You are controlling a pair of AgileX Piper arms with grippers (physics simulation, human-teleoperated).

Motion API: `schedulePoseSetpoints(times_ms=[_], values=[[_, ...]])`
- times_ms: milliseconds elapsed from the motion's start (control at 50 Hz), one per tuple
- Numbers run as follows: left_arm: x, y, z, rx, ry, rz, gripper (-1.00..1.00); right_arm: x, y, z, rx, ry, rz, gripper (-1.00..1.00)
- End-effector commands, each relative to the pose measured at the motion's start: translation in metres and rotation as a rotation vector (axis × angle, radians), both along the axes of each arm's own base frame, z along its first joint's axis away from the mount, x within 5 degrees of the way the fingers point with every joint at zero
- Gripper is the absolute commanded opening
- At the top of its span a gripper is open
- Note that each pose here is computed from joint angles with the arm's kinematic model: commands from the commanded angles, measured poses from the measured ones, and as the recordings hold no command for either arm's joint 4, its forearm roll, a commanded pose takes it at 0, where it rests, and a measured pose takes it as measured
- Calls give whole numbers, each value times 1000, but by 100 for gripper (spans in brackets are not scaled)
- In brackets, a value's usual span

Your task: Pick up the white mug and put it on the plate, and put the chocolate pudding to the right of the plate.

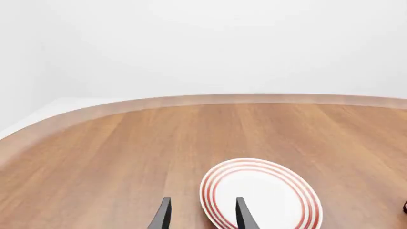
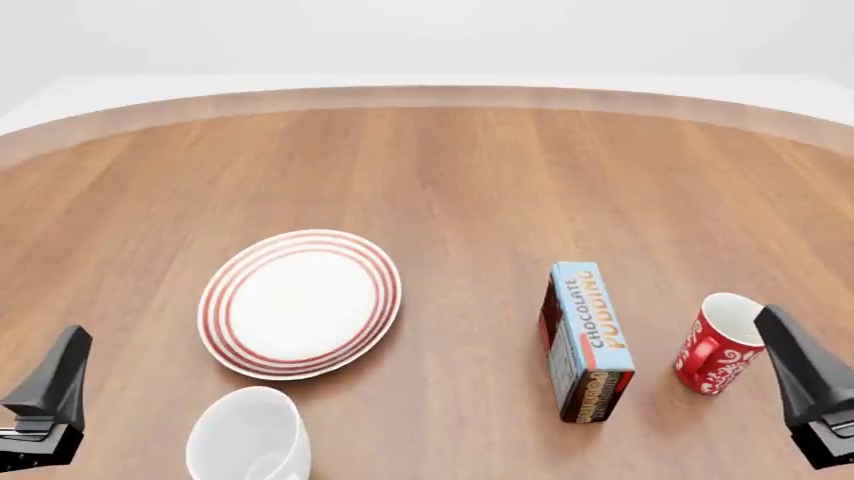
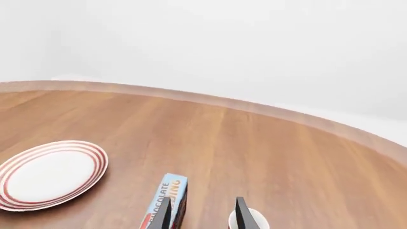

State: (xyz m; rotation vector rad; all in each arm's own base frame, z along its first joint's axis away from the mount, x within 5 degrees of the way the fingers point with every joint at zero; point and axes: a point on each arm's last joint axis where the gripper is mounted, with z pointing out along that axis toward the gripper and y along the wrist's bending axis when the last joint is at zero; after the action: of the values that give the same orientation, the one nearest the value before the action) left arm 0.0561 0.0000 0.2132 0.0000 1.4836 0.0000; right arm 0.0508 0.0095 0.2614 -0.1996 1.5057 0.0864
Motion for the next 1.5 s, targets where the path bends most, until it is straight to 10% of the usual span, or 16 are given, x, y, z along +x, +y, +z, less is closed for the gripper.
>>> schedulePoseSetpoints(times_ms=[20, 1500], values=[[0, 0, 0, 0, 0, 0, 100, 4, 4, 15, -38, 0, 51, 100], [0, 0, 0, 0, 0, 0, 100, 63, 36, 85, -211, 275, 202, 100]])
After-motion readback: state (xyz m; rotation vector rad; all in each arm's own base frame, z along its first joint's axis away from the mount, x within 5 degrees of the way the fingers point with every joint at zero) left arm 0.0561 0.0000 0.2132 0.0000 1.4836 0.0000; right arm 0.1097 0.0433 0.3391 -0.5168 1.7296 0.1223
